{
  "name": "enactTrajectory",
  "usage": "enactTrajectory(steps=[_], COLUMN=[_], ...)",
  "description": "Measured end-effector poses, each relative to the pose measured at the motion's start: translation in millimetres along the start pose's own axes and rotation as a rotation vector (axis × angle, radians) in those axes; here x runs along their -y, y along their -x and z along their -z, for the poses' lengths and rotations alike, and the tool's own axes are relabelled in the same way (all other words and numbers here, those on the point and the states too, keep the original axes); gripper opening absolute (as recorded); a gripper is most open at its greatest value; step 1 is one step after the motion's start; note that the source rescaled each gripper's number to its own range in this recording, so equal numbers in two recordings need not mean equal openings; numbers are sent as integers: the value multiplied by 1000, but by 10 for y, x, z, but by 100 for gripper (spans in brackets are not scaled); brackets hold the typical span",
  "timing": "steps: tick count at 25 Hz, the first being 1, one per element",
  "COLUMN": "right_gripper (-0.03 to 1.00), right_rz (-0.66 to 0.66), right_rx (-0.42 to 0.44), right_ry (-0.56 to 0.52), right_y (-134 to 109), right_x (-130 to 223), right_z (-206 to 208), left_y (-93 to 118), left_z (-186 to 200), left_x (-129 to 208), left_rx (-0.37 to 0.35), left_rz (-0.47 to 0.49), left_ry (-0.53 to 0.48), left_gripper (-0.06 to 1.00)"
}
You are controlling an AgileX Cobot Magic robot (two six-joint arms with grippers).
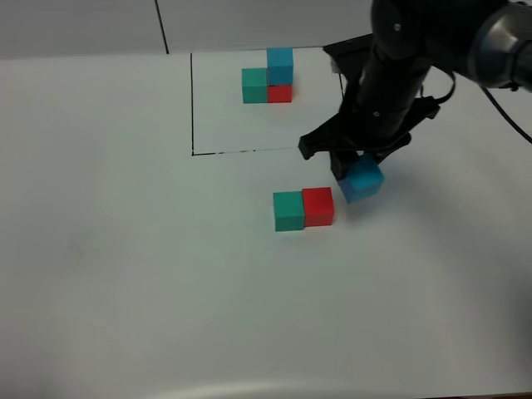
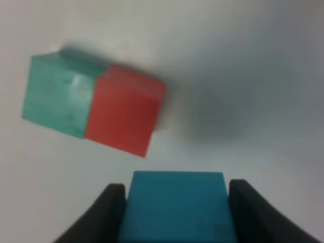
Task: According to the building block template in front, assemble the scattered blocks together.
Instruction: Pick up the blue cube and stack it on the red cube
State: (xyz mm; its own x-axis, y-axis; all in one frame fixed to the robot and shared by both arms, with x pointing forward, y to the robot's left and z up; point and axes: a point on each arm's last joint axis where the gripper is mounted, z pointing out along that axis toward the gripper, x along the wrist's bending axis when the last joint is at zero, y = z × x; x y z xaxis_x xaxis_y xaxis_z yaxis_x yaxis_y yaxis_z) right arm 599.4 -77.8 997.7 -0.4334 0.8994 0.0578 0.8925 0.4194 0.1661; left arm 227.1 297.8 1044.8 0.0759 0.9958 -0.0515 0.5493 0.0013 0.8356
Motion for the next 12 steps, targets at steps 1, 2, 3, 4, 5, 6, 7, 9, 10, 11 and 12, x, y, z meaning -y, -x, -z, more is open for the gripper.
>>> enactTrajectory(steps=[1,2,3,4,5,6,7,9,10,11,12], right_gripper=[1,1,1,1,1,1,1,1,1,1,1], right_rz=[10,13,8,5,-4,-6,-8,-3,-2,-5,-7], right_rx=[-1,-3,-4,-4,-3,3,16,37,51,53,55], right_ry=[-1,-3,-7,-11,-13,-24,-33,-41,-39,-42,-42], right_y=[-63,-119,-160,-192,-212,-241,-249,-300,-314,-326,-340], right_x=[-44,-73,-104,-132,-158,-171,-186,-202,-210,-214,-214], right_z=[-37,-66,-102,-134,-154,-189,-217,-254,-259,-269,-275], left_y=[0,0,0,0,0,0,0,0,0,0,0], left_z=[0,0,0,0,0,0,0,0,0,0,0], left_x=[0,0,0,0,0,0,0,0,0,0,0], left_rx=[0,0,0,0,0,0,0,0,0,0,0], left_rz=[0,0,0,0,0,0,0,0,0,0,0], left_ry=[0,0,0,0,0,0,0,0,0,0,0], left_gripper=[75,75,75,75,75,75,75,75,75,75,75])
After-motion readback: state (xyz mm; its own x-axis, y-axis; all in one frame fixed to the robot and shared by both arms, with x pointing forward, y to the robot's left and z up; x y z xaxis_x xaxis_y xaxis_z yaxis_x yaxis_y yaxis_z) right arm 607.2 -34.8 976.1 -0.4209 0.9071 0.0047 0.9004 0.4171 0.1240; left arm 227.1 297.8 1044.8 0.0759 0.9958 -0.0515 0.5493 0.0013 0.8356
